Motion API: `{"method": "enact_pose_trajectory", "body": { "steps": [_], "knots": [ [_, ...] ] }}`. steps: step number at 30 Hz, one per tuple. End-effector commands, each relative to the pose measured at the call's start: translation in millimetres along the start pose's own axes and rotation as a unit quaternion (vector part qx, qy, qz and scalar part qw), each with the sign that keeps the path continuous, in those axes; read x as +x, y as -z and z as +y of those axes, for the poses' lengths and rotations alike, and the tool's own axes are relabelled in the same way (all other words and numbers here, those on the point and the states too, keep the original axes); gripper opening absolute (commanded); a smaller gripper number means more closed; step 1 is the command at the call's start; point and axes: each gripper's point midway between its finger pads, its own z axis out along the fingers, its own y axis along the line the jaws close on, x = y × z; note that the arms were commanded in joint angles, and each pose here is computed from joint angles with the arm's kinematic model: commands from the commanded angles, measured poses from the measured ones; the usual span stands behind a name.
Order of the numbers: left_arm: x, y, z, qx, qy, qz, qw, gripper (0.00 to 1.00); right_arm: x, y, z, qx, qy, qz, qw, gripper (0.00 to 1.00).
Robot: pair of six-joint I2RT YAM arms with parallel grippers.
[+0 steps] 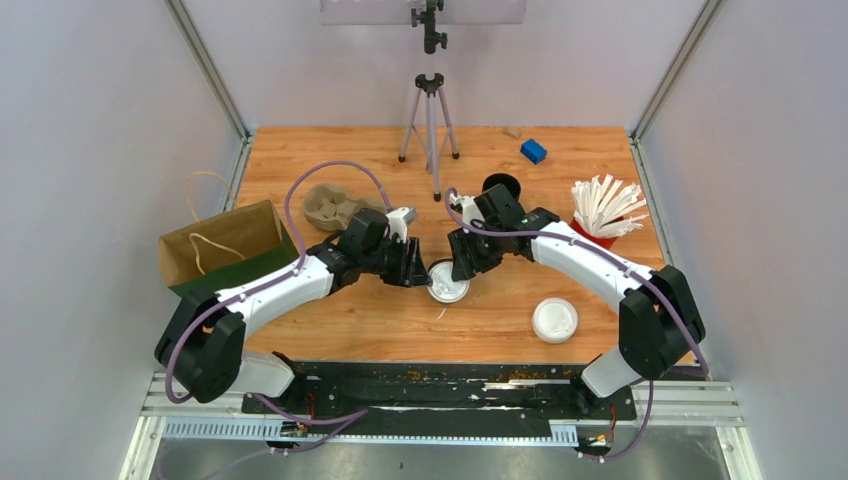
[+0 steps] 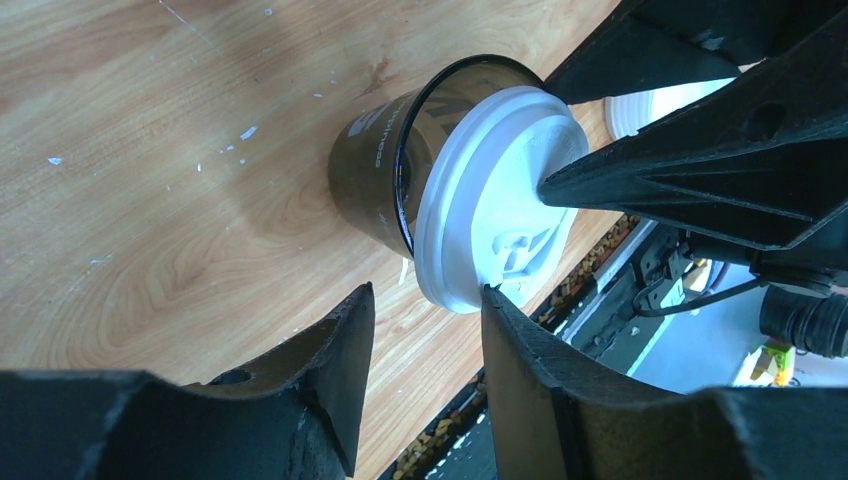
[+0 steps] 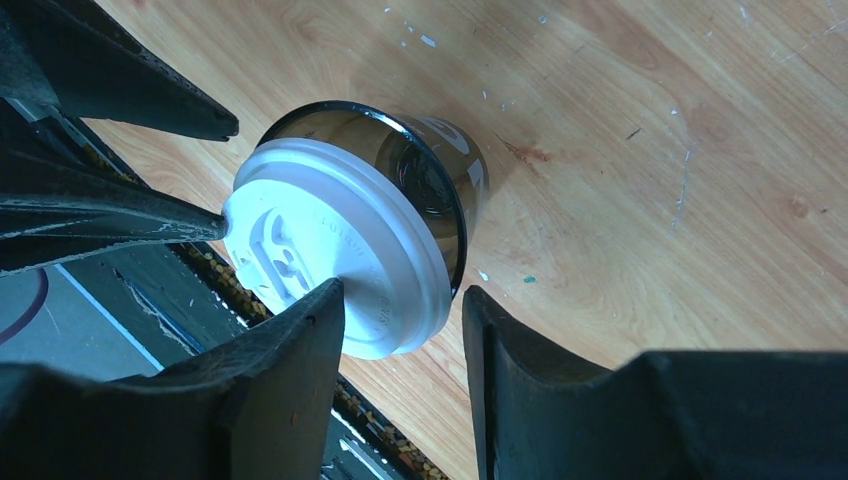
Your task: Pack the takeout coffee
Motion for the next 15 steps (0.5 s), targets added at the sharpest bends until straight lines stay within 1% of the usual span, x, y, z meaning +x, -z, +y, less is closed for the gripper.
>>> {"method": "enact_pose_trajectory", "body": {
  "steps": [1,5,9,15],
  "knots": [
    [-12.8,0.9,-3.0,-0.005,-0.028,-0.011,1.0,0.51,-26.2,12.2,2.5,0.008,0.007,-0.044,0.999,0.49],
    [-16.2,1.5,-3.4,-0.008,-0.032,-0.014,0.999,0.51,-28.3,12.0,2.7,0.009,0.005,-0.045,0.999,0.51],
    [-19.2,1.5,-2.3,-0.015,-0.035,-0.014,0.999,0.5,-32.2,14.1,3.4,0.01,0.005,-0.051,0.999,0.48],
    [-25.0,-0.1,-4.8,-0.014,-0.037,-0.015,0.999,0.4,-36.7,14.6,1.1,0.018,0.005,-0.055,0.998,0.48]
  ]
}}
